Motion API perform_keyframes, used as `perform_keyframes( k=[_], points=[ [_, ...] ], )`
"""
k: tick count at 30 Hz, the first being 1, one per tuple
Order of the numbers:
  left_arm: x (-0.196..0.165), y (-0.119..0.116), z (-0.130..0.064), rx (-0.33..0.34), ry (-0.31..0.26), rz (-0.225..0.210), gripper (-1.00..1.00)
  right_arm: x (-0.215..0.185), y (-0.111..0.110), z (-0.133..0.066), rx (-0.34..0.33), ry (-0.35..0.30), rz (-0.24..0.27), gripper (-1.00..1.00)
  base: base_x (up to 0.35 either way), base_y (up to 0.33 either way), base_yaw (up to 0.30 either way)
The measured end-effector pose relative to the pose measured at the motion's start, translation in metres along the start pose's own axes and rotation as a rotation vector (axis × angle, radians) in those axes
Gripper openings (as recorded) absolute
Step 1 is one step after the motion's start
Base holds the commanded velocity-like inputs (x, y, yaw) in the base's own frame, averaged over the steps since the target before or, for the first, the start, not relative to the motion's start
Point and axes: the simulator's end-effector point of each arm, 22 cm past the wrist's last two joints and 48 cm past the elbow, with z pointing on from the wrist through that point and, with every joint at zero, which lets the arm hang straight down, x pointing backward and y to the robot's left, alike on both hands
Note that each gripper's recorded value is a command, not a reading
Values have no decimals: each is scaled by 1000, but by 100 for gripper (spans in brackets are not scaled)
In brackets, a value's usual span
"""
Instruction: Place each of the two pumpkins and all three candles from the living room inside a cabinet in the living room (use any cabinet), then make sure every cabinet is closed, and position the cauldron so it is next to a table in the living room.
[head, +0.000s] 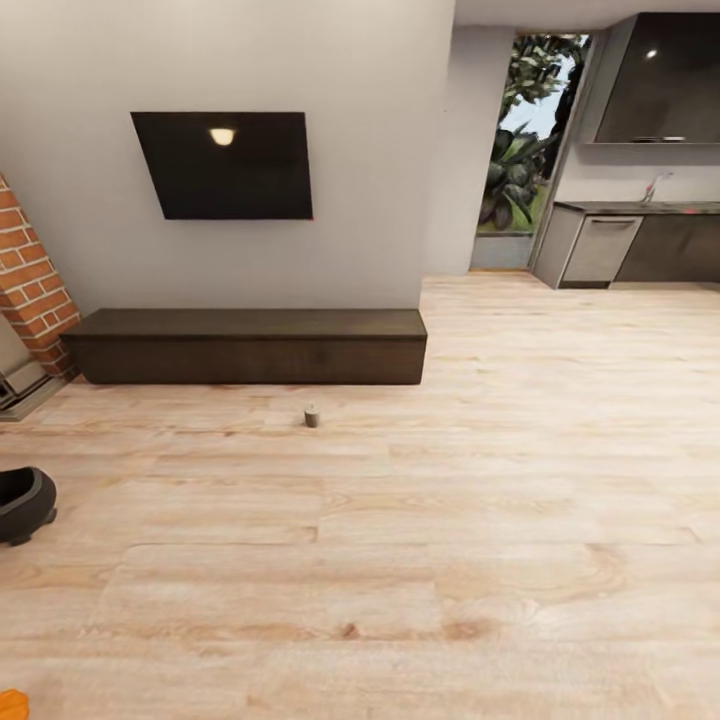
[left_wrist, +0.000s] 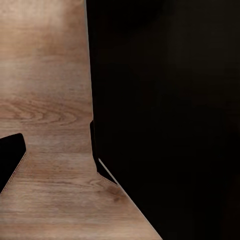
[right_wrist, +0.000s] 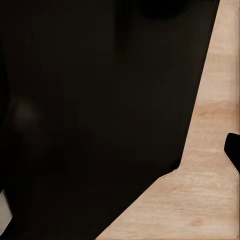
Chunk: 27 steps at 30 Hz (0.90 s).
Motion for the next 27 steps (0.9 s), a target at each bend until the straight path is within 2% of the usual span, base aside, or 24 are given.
perform_keyframes(
  k=[9, 27],
  points=[
    [0, 0, 0, 0, 0, 0, 100, 0, 0, 0, 1, 0, 0, 100, 333, -97, 36],
    [2, 0, 0, 0, 5, 0, 100, 1, 0, 0, 1, 3, 0, 100, 284, -187, 237]
  ],
)
